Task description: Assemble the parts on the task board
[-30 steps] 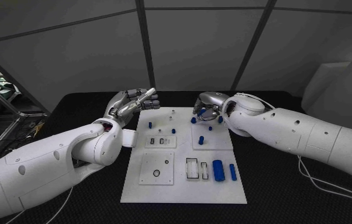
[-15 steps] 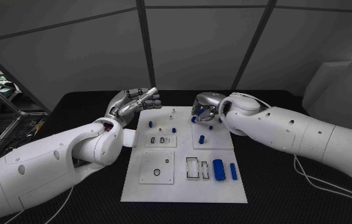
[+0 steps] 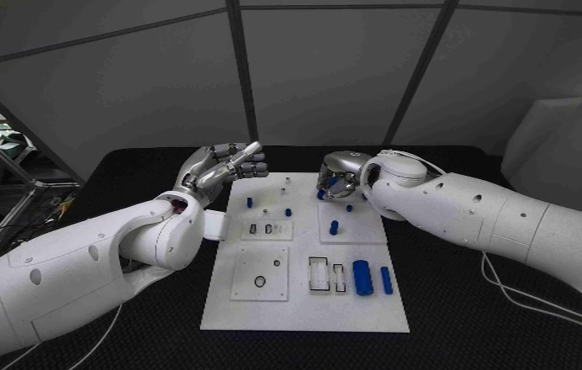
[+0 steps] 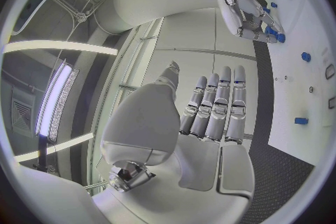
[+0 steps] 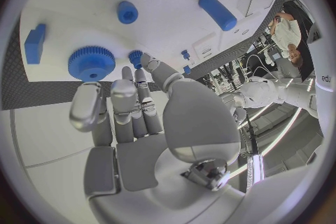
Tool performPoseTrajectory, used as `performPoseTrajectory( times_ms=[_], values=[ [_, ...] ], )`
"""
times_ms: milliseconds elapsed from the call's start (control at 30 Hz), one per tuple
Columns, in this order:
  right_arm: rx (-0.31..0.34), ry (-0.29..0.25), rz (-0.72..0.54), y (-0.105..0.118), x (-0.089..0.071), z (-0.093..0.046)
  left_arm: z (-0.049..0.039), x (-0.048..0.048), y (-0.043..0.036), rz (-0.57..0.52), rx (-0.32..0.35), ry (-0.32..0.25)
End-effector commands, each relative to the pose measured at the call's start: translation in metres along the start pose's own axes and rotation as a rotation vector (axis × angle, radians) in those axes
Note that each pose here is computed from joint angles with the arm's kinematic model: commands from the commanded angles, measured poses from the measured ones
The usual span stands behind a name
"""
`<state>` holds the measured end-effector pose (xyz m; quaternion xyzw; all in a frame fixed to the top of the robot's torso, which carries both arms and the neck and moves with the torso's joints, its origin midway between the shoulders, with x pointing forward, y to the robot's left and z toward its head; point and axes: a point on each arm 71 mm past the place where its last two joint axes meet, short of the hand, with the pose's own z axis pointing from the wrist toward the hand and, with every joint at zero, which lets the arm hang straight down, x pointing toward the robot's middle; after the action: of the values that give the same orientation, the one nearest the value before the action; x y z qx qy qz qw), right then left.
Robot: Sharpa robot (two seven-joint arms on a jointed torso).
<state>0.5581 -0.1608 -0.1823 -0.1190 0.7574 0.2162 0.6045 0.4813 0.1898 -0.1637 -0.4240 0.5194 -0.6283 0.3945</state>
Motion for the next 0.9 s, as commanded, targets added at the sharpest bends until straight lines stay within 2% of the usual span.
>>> performPoseTrajectory(
  times_ms=[33, 900],
  values=[
    [-0.001, 0.019, -0.011, 0.0007, 0.0010, 0.0015, 0.0004, 0.0019, -0.0020, -0.001, 0.007, 0.017],
    [-0.005, 0.030, -0.011, 0.0037, 0.0032, 0.0080, 0.0005, 0.0006, -0.0035, 0.000, 0.006, 0.018]
  ],
)
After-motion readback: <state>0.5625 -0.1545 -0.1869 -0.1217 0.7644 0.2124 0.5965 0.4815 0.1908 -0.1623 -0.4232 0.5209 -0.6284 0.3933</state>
